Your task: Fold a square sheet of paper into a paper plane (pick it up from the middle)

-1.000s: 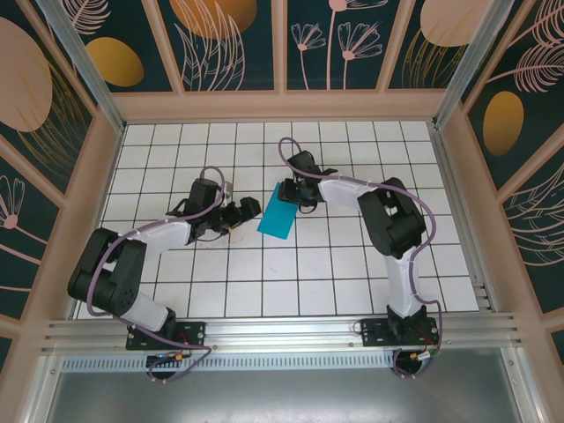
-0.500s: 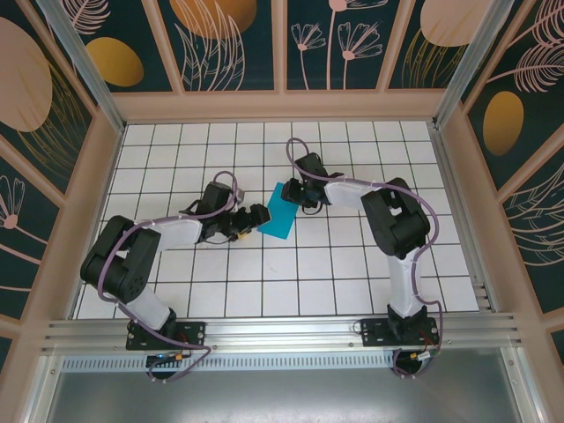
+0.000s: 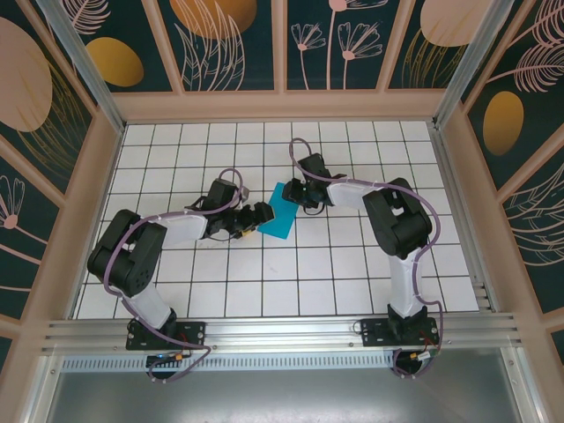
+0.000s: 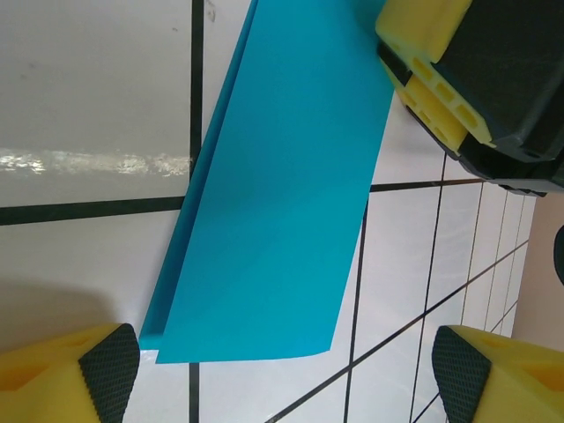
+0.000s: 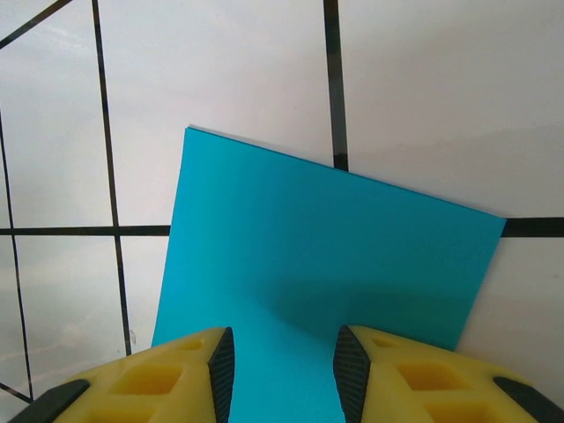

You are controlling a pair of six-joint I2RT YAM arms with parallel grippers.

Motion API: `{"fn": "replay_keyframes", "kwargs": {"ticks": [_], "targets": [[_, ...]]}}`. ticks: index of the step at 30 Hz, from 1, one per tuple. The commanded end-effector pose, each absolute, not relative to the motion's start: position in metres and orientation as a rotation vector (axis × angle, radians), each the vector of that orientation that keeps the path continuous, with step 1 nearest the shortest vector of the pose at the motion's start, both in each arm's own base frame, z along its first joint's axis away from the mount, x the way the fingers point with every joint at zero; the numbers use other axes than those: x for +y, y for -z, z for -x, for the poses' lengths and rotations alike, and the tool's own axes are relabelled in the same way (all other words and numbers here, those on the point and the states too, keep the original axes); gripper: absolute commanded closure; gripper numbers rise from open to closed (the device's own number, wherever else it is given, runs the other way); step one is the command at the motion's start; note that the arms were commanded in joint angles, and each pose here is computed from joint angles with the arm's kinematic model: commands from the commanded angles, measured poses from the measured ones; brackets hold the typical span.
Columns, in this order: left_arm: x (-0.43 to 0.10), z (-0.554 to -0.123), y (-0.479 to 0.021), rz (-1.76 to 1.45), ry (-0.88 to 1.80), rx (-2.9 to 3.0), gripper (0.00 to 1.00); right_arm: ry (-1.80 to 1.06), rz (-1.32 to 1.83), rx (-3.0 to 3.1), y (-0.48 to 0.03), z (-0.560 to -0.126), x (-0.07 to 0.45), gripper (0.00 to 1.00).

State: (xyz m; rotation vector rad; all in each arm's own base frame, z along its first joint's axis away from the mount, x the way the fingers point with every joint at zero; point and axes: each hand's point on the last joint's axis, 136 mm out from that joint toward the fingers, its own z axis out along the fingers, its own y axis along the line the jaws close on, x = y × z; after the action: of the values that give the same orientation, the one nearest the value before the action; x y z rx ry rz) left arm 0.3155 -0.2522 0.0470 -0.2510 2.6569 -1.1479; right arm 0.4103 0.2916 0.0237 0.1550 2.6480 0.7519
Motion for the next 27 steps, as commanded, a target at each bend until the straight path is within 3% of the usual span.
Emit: {"fn": "replay_keyframes", "kwargs": {"ticks": [1, 27], "targets": [[-0.259, -0.317, -0.052, 0.244, 1.174, 2.665, 0.12, -0.533, -0.267, 2.856, 0.038, -0.375, 0.248, 0.60], [-0.244, -0.320, -0.036, 0.269, 1.012, 2.703, 0.13, -0.517, -0.278, 2.880, 0.048, -0.369, 0.243, 0.60]]}}
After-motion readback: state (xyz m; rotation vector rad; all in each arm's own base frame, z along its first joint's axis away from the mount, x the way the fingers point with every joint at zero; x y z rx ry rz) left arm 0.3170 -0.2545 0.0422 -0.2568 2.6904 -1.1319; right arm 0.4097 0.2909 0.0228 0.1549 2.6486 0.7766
